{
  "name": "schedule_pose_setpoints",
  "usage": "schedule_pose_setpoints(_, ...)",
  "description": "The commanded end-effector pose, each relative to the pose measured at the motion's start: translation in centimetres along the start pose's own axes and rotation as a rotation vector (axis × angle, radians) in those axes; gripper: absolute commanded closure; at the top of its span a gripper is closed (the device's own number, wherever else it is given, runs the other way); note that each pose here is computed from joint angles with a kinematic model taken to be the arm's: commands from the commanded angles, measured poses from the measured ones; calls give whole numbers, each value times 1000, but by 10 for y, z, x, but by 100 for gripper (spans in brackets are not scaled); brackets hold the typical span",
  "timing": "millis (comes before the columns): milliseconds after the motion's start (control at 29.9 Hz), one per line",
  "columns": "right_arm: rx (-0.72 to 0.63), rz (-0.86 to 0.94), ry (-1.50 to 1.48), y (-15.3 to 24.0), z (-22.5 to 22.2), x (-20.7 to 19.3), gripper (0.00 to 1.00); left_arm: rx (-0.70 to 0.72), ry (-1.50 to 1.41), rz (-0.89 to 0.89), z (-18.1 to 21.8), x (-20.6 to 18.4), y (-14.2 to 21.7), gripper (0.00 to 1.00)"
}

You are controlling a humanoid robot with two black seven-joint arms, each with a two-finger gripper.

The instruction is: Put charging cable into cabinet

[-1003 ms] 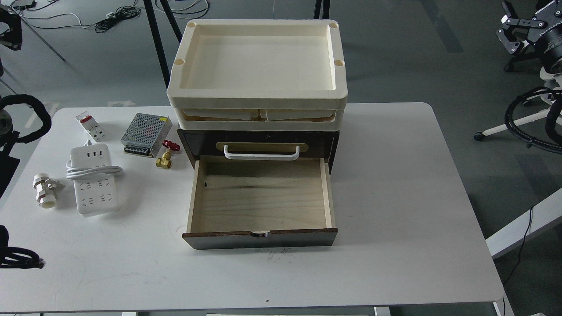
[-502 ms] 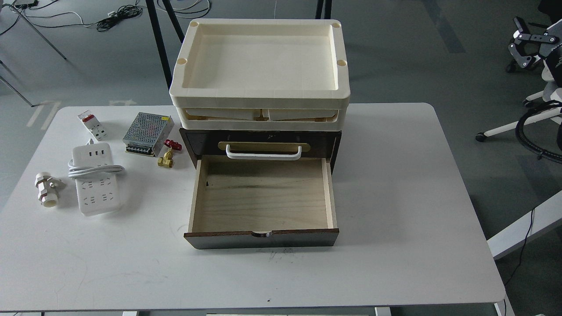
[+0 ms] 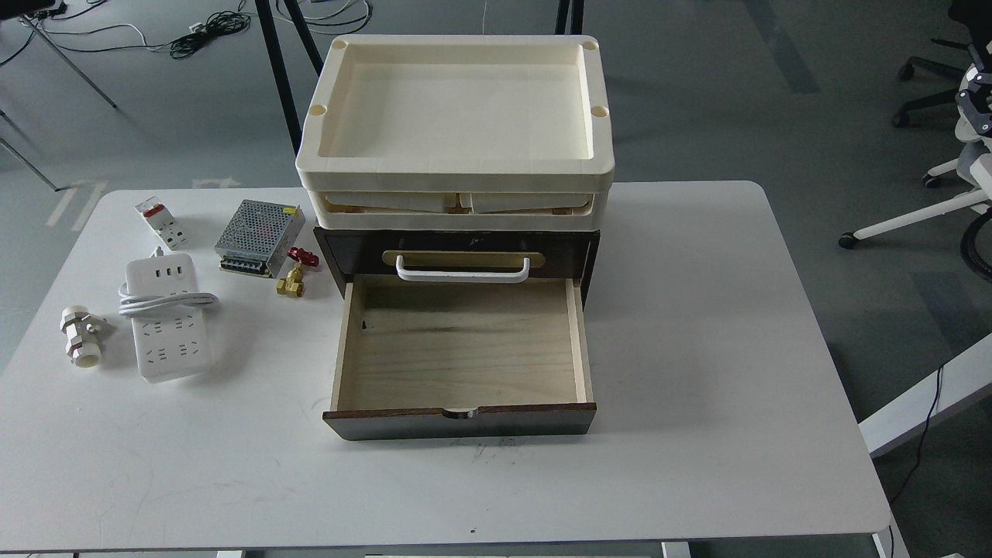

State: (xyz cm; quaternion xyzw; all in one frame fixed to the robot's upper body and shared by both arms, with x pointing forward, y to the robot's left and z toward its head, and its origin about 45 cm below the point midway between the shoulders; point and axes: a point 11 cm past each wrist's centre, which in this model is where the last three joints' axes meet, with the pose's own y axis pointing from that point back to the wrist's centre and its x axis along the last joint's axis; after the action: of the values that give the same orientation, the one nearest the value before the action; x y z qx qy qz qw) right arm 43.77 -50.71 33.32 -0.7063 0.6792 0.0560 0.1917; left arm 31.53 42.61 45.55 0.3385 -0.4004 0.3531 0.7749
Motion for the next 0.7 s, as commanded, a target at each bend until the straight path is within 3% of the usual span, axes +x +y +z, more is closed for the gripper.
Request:
schedule_pose_setpoints(0, -4, 7, 0, 3, 2, 3, 1, 127, -157, -77, -32, -35, 9, 0)
schedule_pose_setpoints(100, -9, 10, -1, 4, 4, 4, 0, 166, -321, -128, -53, -62, 8, 0)
schedule_pose_setpoints(234, -9, 9, -3, 4, 5, 4, 0, 96, -427, -107, -69, -109, -18, 0)
schedule_pose_setpoints(334, -12, 13, -2, 6, 6, 6, 1, 124, -480, -111, -91, -121, -20, 0)
schedule_pose_setpoints(669, -32, 29, -1, 13, 14, 12, 1, 155, -669, -365, -150, -179, -63, 2)
